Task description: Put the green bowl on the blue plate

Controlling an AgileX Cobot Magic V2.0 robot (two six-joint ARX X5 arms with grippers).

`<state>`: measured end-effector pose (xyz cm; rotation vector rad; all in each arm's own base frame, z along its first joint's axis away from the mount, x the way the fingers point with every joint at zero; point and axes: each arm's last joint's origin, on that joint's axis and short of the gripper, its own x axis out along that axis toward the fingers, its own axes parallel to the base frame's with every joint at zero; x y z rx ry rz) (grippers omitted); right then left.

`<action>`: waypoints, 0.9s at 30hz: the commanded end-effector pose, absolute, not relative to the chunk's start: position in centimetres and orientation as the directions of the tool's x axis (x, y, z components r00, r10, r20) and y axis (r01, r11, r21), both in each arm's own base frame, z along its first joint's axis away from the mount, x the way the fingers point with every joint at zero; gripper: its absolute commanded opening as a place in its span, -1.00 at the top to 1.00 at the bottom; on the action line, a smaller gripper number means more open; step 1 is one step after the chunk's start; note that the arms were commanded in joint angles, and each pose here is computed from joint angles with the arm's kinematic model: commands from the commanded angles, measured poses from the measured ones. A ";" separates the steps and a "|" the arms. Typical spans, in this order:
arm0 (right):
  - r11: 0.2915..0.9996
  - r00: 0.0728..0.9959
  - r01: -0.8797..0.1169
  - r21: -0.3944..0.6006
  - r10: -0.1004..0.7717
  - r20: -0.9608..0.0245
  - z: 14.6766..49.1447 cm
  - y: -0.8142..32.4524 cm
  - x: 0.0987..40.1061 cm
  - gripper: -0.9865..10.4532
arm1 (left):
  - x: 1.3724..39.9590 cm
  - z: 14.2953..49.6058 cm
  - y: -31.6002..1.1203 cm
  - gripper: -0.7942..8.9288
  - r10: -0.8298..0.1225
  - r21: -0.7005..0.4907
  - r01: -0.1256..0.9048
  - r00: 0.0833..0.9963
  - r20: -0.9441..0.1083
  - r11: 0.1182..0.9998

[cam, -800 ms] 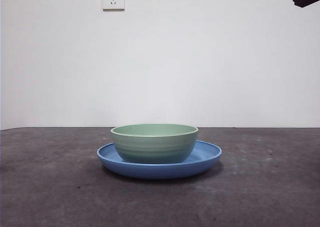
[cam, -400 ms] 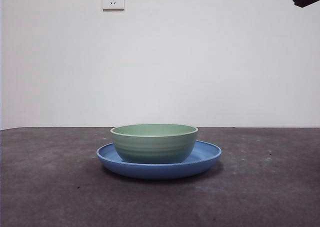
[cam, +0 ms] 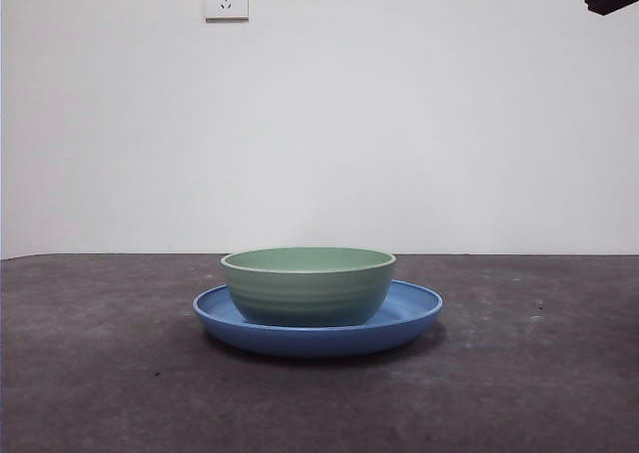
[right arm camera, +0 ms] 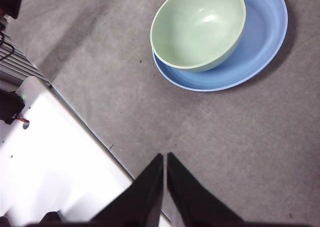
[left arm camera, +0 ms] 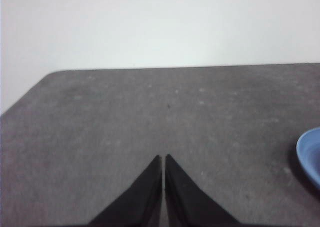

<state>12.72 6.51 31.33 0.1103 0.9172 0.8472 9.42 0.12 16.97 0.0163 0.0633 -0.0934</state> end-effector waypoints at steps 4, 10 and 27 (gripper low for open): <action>0.668 0.324 -0.621 0.410 0.695 -0.642 31.9 6.7 12.9 0.82 | 9.6 15.7 0.2 0.82 -0.085 -0.007 0.085 0.991 -0.100 0.996; 0.668 0.324 -0.621 0.410 0.695 -0.642 31.9 6.7 12.9 0.82 | 9.5 15.0 0.2 0.82 -0.086 -0.018 0.084 0.981 -0.172 0.996; 0.668 0.324 -0.621 0.410 0.695 -0.642 31.9 6.7 12.9 0.82 | 9.6 15.0 0.2 0.82 -0.086 -0.018 0.084 0.982 -0.169 0.996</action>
